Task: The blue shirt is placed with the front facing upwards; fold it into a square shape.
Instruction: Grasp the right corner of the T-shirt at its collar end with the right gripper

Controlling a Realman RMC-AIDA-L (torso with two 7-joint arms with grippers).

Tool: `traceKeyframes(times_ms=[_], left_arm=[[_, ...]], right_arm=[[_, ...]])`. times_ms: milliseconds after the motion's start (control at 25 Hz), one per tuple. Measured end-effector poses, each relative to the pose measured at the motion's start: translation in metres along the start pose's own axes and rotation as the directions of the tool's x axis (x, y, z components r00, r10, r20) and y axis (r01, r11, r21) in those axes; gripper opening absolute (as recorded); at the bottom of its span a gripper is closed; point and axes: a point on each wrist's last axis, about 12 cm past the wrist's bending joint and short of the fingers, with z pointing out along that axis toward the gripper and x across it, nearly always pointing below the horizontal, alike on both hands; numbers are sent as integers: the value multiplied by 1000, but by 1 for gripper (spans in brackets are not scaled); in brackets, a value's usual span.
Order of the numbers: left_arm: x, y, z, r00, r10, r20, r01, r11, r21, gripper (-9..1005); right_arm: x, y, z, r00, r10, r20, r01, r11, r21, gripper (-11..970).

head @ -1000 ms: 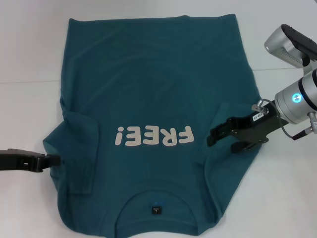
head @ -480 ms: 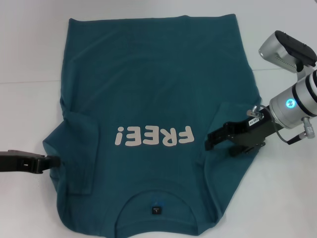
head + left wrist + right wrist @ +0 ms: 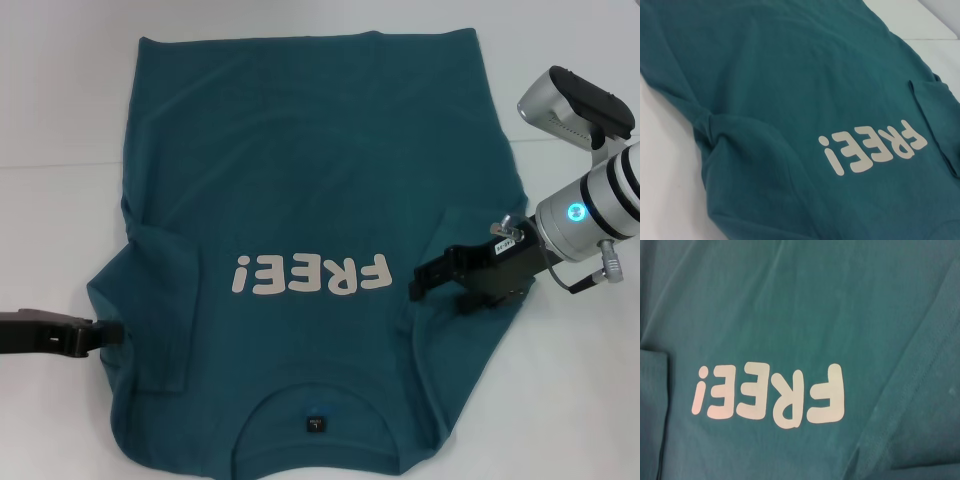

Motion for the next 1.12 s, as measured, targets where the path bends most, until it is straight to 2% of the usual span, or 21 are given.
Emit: traceKeyframes(times_ms=[400,960,1120], left_arm=[[0,0,1,1000,2,-1,-2,1000,2,2],[2,0,1,1000,-1,-3,1,1000,4,2],[3,1,-1,1000,-2,-1,2,1000,1,2]], right_arm=[[2,2,6,1000,-13,-14,14,1000,19,807],[6,0,9,1000,4,-5,-4,1000,1,342],[8,-5,0,999,46,8,-45,997,-62,347]])
